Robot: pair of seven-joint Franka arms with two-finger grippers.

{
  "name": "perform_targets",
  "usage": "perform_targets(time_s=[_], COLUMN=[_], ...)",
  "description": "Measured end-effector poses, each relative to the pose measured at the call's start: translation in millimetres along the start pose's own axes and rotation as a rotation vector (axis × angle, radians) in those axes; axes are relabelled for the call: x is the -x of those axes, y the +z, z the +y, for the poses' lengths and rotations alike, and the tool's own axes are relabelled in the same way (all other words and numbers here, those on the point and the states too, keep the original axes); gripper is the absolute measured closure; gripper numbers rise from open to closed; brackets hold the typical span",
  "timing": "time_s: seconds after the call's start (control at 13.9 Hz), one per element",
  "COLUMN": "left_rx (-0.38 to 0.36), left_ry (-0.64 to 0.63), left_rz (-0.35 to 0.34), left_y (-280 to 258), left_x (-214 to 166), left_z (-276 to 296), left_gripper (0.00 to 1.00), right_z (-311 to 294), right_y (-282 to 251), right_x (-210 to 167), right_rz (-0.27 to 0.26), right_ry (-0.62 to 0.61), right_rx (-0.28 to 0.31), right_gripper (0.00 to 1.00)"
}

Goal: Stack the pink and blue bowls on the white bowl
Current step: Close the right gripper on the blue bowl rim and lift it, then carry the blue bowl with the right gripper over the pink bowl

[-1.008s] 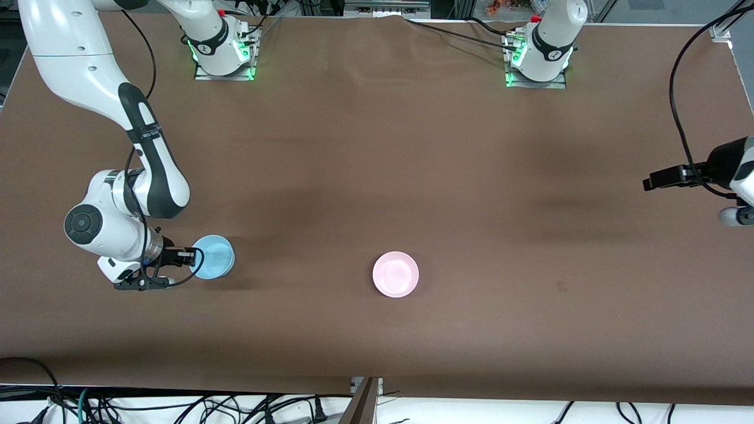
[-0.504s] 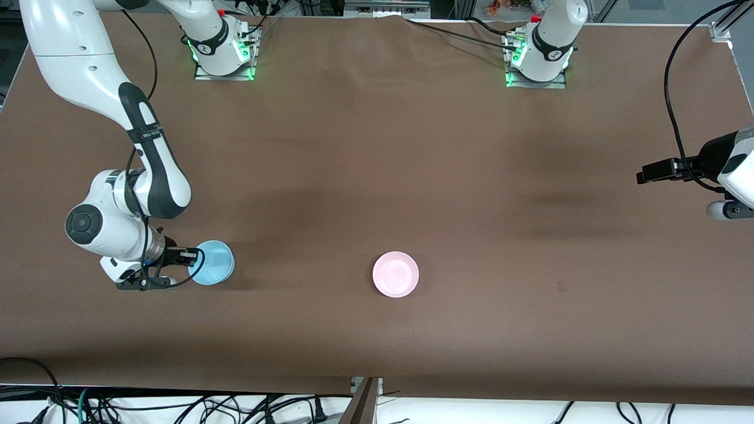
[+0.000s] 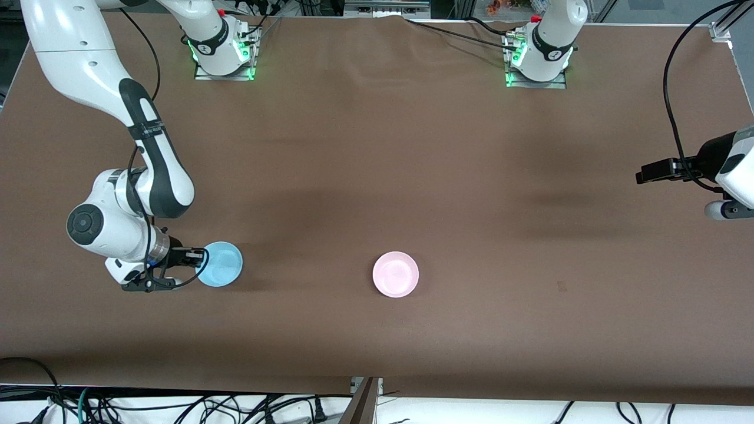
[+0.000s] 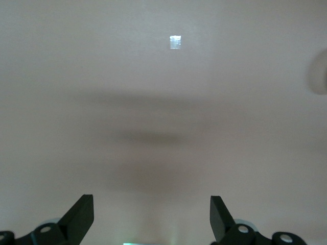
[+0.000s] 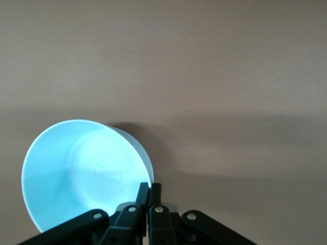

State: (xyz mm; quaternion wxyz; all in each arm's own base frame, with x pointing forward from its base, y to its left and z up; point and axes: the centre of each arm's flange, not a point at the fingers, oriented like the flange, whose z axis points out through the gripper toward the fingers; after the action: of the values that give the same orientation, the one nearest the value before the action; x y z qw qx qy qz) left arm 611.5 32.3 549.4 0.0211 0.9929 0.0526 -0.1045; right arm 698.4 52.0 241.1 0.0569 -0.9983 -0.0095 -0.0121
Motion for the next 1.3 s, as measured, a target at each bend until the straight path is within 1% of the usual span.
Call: perform_targets(time_s=[0.14,0.29,0.36,0.5,0.65,0.86,1.01,1.3], left_rx=[-0.023,-0.026,-0.026,-0.027,-0.027,-0.027,-0.027,-0.027], left_ry=[0.009,0.015,0.015,0.014,0.014,0.014,0.014,0.013], left_rz=[0.001,0.002,0.002,0.002,0.002,0.002,0.002,0.002], left_y=[0,0,0,0,0,0,0,0], left_x=[1,1,1,1,1,1,1,1], left_z=[5,8,8,8,8,8,8,7], left_gripper=[0.00,0.00,0.00,0.00,0.00,0.00,0.00,0.00], right_z=[-32,-72,-96,-142,-181,-245,-284,-351], right_y=[-23,-46,-53,-57,-58,-59,-63,-66], right_x=[-4,-5,-5,3,12,26,32,32], right_rz=[0.003,0.014,0.014,0.009,0.002,0.004,0.022,0.069], right_ry=[0.022,0.062,0.064,0.071,0.074,0.079,0.079,0.030], right_rx=[-0.061,-0.083,-0.074,-0.020,0.009,0.005,-0.009,-0.056], right_gripper=[0.97,0.97,0.97,0.97,0.97,0.97,0.97,0.97])
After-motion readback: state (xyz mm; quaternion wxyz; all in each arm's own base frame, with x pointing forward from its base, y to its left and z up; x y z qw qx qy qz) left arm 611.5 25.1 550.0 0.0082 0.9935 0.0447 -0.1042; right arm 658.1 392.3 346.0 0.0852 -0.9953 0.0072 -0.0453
